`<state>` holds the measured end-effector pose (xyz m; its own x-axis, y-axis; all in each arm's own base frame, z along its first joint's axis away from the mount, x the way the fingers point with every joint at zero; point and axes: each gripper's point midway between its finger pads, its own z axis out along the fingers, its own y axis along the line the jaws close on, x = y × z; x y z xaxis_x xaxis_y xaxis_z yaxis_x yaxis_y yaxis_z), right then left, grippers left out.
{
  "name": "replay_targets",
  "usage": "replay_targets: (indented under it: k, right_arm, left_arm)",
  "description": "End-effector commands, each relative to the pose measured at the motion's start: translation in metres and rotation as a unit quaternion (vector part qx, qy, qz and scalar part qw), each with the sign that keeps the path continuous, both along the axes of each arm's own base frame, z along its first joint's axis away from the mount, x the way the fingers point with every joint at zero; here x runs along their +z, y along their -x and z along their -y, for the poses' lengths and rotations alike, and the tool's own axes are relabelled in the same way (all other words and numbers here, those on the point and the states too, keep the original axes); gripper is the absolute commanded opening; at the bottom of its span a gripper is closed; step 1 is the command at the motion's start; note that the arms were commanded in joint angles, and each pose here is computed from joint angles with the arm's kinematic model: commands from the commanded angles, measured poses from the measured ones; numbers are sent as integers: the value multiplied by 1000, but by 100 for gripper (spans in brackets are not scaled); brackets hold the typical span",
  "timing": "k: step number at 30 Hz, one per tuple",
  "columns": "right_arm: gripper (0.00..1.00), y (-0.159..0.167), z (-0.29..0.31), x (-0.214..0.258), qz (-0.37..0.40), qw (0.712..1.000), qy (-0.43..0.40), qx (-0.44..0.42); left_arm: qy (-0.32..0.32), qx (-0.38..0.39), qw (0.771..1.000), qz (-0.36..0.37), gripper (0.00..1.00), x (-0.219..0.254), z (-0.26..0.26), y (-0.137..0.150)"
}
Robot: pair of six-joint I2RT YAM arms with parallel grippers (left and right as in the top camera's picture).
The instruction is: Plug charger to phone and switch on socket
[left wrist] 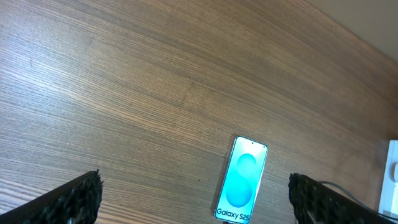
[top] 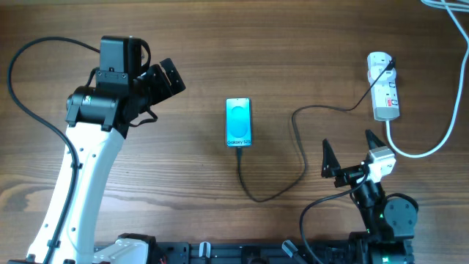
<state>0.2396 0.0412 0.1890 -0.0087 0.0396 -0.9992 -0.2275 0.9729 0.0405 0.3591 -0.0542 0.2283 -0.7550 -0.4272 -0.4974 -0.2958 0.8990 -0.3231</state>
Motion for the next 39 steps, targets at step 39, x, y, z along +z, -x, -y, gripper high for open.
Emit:
replay_targets:
  k: [39]
  right_arm:
    - [100,-7,27,-14,2,997,7,-75]
  left_arm:
    - [-1,10,1000,5,100,3,-4,0]
